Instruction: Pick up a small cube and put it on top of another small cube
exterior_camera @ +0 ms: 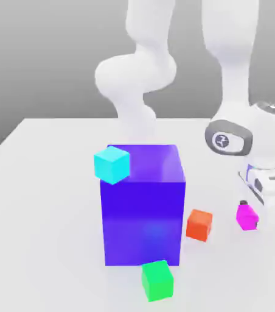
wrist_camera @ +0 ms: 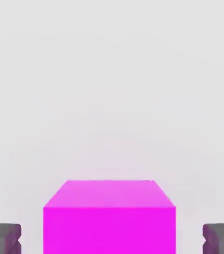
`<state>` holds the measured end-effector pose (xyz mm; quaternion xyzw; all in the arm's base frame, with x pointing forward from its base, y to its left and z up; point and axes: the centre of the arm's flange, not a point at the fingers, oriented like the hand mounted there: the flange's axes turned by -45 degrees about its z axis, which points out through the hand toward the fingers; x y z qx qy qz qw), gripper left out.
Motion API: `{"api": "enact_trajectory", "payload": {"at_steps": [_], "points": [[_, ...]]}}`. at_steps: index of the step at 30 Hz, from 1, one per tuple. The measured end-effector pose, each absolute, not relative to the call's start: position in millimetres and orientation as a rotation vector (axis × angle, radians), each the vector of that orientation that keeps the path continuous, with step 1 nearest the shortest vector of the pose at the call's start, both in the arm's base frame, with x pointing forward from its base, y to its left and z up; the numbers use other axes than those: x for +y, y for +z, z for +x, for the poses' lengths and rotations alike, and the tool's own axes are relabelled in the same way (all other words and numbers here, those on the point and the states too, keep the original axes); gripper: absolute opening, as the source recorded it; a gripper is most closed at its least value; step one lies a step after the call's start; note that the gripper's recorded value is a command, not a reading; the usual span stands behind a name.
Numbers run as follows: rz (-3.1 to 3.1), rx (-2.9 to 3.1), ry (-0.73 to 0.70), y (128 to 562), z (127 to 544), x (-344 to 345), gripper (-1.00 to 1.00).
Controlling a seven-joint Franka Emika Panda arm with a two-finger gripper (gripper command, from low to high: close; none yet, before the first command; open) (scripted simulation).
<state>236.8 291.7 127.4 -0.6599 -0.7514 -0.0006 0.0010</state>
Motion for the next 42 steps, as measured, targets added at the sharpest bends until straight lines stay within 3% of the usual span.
{"api": "enact_trajectory", "payload": {"at_steps": [5, 15, 42], "points": [[-2.072, -2.359, 0.000, 127.3, 236.6, 291.7, -1.00], [-2.064, -2.368, 0.001, 188.5, 238.9, 290.2, -1.00], [-0.527, -3.284, -0.203, 290.9, 356.3, 338.2, -1.00]]}}
